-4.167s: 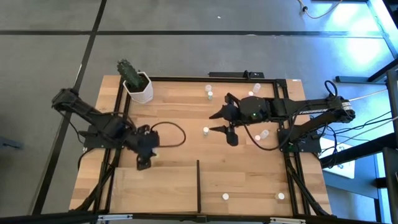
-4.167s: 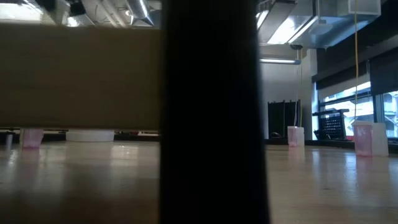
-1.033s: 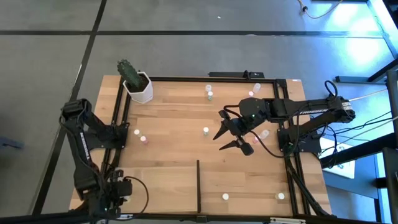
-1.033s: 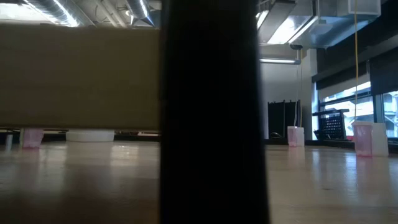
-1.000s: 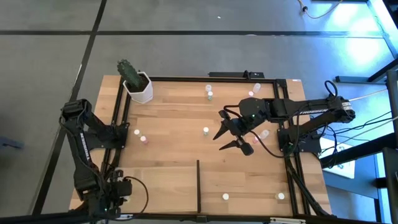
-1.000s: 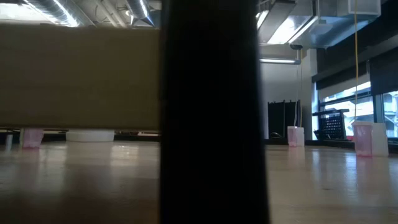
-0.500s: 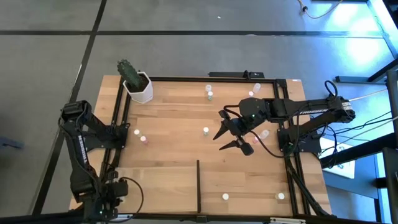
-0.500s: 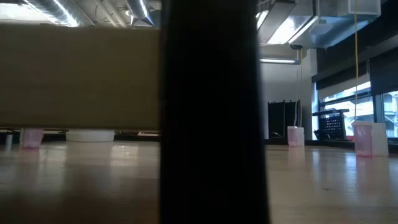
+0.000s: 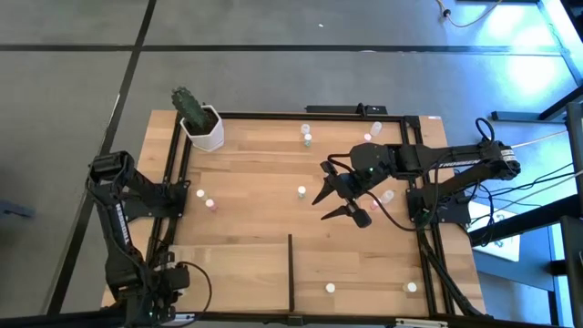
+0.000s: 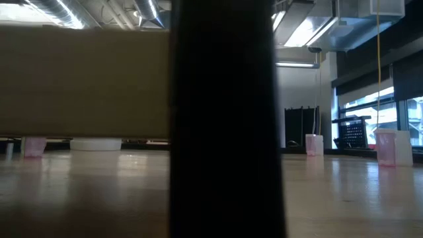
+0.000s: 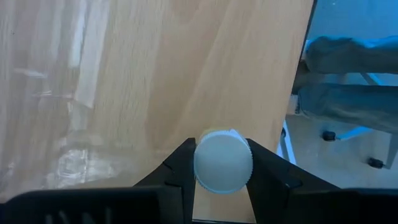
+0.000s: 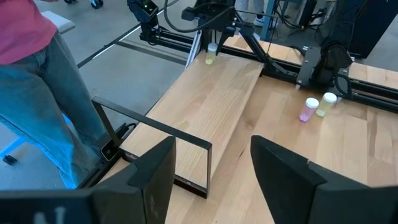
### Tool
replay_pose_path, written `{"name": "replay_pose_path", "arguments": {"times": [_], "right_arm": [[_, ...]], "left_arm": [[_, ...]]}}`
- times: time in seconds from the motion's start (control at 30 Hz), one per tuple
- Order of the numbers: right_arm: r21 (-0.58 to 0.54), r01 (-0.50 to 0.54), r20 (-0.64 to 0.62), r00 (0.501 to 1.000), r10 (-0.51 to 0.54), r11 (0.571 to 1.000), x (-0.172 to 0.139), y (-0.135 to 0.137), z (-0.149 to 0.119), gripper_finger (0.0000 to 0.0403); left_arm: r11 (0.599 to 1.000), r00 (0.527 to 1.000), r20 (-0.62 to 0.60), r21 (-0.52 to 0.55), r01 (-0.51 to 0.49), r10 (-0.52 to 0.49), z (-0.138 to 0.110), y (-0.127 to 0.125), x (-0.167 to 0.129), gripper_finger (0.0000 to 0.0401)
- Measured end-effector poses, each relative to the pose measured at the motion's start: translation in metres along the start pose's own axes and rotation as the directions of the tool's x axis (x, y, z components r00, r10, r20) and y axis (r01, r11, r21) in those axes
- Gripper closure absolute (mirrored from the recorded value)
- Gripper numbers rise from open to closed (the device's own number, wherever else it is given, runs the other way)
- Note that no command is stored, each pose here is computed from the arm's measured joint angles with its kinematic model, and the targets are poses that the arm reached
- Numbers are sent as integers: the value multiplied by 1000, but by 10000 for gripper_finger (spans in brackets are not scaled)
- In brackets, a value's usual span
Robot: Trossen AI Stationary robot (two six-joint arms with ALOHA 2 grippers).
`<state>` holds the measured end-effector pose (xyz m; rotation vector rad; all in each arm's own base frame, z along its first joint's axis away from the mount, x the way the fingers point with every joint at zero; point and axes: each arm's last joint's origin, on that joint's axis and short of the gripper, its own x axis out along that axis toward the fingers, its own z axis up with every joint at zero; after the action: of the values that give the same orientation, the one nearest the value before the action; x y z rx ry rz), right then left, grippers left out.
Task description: Pick and place medicine bottles onto shelf by color
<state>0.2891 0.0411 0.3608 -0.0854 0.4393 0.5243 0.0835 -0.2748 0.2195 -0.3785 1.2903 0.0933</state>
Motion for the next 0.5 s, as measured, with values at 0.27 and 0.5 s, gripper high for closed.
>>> {"name": "replay_pose_path", "arguments": {"times": [0.27,0.5], "right_arm": [[0,0,0,1000,0,1000,0,0,0,192],[0,0,0,1000,0,1000,0,0,0,192]], "left_arm": [[1000,1000,25,8,16,-16,-2,-1,-1,298],[1000,999,37,10,21,-22,-5,-2,-2,279]]}}
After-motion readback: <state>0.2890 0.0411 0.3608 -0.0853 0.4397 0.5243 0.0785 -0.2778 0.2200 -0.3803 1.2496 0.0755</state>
